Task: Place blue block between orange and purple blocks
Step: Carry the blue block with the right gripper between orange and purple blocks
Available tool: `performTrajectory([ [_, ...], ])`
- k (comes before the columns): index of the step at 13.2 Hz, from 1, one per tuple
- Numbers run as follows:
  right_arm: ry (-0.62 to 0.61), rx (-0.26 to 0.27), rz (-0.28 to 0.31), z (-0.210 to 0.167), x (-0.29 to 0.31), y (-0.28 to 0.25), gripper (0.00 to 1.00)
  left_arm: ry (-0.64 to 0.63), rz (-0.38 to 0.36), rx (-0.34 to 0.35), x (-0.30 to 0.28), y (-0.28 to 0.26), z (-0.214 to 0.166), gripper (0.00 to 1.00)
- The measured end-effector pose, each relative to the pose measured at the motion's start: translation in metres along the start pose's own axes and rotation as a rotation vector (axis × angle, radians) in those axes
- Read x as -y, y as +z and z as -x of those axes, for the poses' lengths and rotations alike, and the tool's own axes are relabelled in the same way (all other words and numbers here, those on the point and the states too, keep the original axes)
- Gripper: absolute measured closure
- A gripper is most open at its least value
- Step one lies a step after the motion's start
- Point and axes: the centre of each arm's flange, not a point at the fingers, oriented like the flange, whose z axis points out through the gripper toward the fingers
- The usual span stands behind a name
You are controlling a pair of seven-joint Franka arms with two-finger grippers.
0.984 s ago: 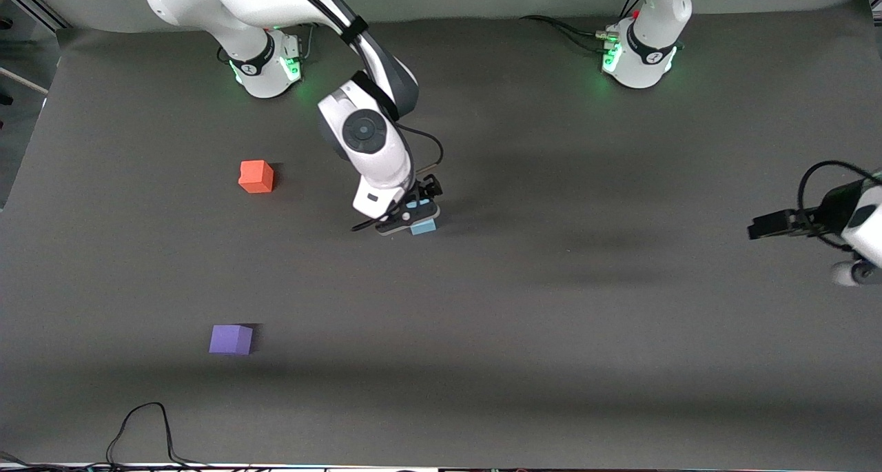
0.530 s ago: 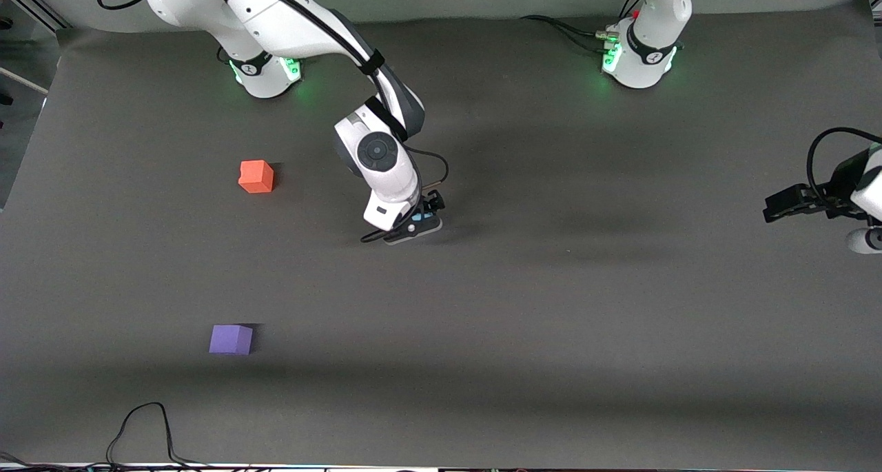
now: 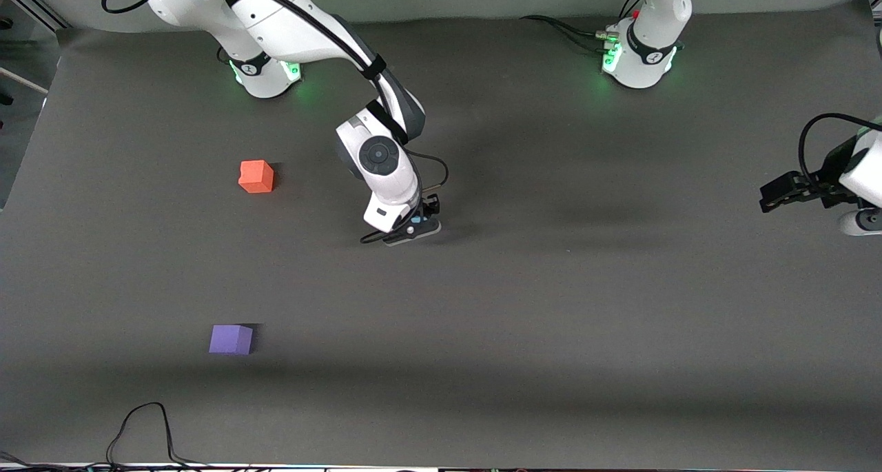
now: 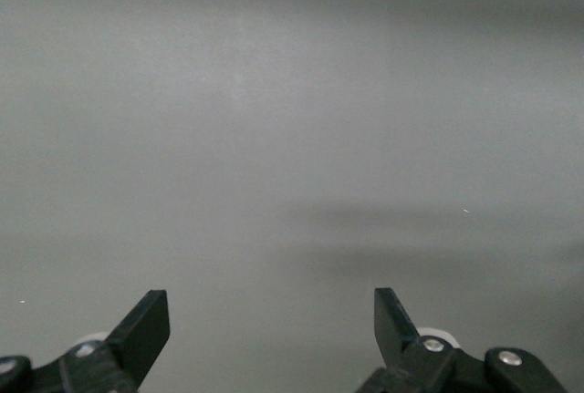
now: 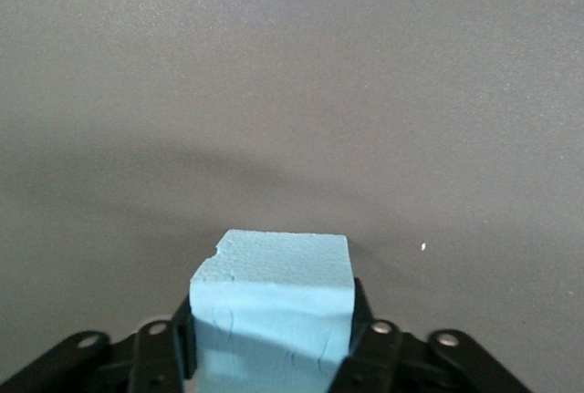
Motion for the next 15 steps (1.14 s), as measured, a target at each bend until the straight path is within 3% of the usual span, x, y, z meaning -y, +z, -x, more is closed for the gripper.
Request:
performTrajectory([
  [3,0.020,0.033,0.017,-0.003,-0.007,-0.008,0.48,0.001,-0.005,-0.017,0.006,-0.010,0.002,0.00],
  [6,0.111,0.078,0.018,-0.029,-0.056,-0.083,0.48,0.015,-0.005,-0.016,-0.001,-0.015,0.005,0.00],
  [11,0.287,0.080,-0.020,-0.033,-0.198,-0.240,0.48,0.053,-0.005,0.003,-0.009,-0.015,0.007,0.00],
  [15,0.247,0.119,-0.033,-0.010,-0.342,-0.275,0.48,0.075,-0.005,0.004,-0.015,-0.015,0.008,0.00],
])
